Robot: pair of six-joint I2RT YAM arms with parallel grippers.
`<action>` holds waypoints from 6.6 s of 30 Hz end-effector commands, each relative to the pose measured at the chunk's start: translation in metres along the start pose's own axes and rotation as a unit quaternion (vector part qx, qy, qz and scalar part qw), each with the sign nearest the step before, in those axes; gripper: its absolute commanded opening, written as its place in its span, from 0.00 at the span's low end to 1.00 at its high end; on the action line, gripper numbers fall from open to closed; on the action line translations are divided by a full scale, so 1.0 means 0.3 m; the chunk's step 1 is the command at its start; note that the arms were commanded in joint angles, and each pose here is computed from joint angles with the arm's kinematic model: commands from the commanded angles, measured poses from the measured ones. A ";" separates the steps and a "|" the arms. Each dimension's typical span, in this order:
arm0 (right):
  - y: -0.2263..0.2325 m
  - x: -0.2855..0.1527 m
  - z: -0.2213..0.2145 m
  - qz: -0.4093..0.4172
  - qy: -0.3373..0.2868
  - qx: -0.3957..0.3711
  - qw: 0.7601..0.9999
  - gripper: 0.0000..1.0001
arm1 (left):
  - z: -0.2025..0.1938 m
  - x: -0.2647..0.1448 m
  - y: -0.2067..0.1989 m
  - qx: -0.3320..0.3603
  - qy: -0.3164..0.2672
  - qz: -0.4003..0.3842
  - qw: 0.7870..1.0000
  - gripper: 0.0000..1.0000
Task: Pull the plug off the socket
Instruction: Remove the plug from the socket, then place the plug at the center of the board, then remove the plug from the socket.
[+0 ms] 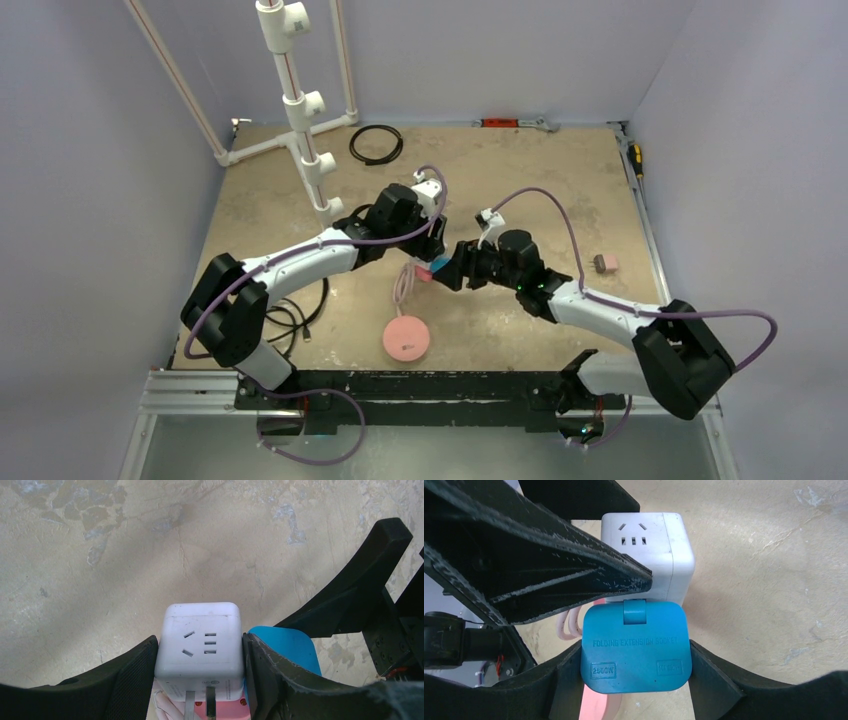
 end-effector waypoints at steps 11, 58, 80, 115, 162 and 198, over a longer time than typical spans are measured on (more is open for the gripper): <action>0.063 -0.047 0.146 0.057 0.019 -0.055 0.997 0.00 | 0.121 -0.042 -0.046 0.106 -0.053 -0.001 0.993 0.00; -0.753 -0.557 0.300 -0.512 -0.187 0.161 0.823 0.00 | 0.250 -0.186 0.028 0.015 -0.159 0.040 0.986 0.00; -0.971 -0.583 0.179 -0.507 -0.168 0.259 0.805 0.07 | 0.210 -0.129 0.011 0.001 -0.132 0.018 0.991 0.00; -0.547 -0.555 0.387 -0.252 -0.201 0.081 0.943 0.99 | 0.225 -0.160 -0.027 -0.028 -0.140 -0.009 0.990 0.00; 0.056 -0.095 0.118 0.028 -0.152 0.033 0.987 0.93 | 0.294 -0.289 -0.173 -0.022 -0.212 -0.143 0.967 0.00; 0.164 -0.200 0.096 0.159 -0.227 0.100 0.955 0.97 | 0.338 -0.354 -0.151 -0.130 -0.255 -0.165 0.944 0.00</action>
Point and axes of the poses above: each gripper's point midway between its finger pads, its own x axis out along the fingers, its own y axis along the line the jaws close on, z = x × y, the point moved 2 cm from there along -x, back along the fingers, and after that the axes turned 4 degrees about -x, right-handed, at the moved point
